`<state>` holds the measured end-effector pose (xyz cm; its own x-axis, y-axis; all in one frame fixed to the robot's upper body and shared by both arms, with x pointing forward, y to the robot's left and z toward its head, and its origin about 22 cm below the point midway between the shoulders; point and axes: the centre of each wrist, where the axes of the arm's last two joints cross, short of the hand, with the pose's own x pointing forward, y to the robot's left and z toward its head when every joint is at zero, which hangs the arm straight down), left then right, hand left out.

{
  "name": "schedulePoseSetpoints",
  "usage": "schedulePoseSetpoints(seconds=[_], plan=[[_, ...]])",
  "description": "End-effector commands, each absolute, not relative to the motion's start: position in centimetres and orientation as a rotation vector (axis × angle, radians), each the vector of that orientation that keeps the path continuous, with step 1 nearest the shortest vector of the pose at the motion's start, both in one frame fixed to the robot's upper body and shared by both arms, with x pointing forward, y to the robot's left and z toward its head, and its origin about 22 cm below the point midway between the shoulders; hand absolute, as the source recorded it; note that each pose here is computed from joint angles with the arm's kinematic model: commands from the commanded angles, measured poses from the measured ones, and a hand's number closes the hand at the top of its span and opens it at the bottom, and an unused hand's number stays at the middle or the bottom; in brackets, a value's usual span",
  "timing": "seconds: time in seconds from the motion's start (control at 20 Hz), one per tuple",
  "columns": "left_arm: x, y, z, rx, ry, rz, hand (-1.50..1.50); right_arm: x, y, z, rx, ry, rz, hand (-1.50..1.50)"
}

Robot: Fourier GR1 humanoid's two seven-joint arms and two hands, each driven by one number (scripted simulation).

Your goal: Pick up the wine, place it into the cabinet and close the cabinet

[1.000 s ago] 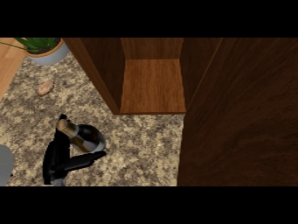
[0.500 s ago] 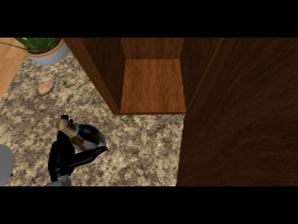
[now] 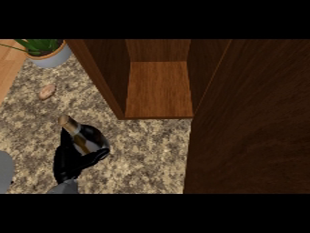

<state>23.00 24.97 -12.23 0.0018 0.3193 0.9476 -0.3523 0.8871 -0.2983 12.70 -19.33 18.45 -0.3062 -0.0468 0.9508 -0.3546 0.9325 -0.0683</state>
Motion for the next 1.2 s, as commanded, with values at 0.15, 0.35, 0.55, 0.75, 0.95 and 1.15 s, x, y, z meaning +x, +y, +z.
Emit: schedulePoseSetpoints(seconds=[0.15, 0.35, 0.55, 0.75, 0.95, 1.15], plan=[[23.7, 23.6, -13.5, 0.002, -1.476, 0.531, -1.50, 7.4, -20.4, 21.2, 0.351, -1.929, 0.266, -1.50], [25.9, 23.1, -12.8, 0.011, -1.528, 0.527, 1.50, 7.9, -20.4, 21.3, 0.377, -1.960, 0.325, -1.50], [24.7, 23.3, -12.7, 0.013, -1.511, 0.477, 1.50, 7.6, -20.7, 21.0, 0.380, -1.936, 0.292, -1.50], [25.2, 22.8, -13.0, 0.068, -1.533, 0.456, 1.50, 8.0, -20.7, 21.6, 0.340, -1.939, 0.305, -1.50], [24.8, 23.4, -12.2, -0.021, -1.608, 0.412, 1.50, 8.4, -21.1, 21.0, 0.359, -1.933, 0.325, -1.50], [20.9, 26.6, -12.9, -0.114, -1.699, 0.348, 1.50, 8.7, -21.0, 20.7, 0.331, -1.927, 0.306, -1.50]])
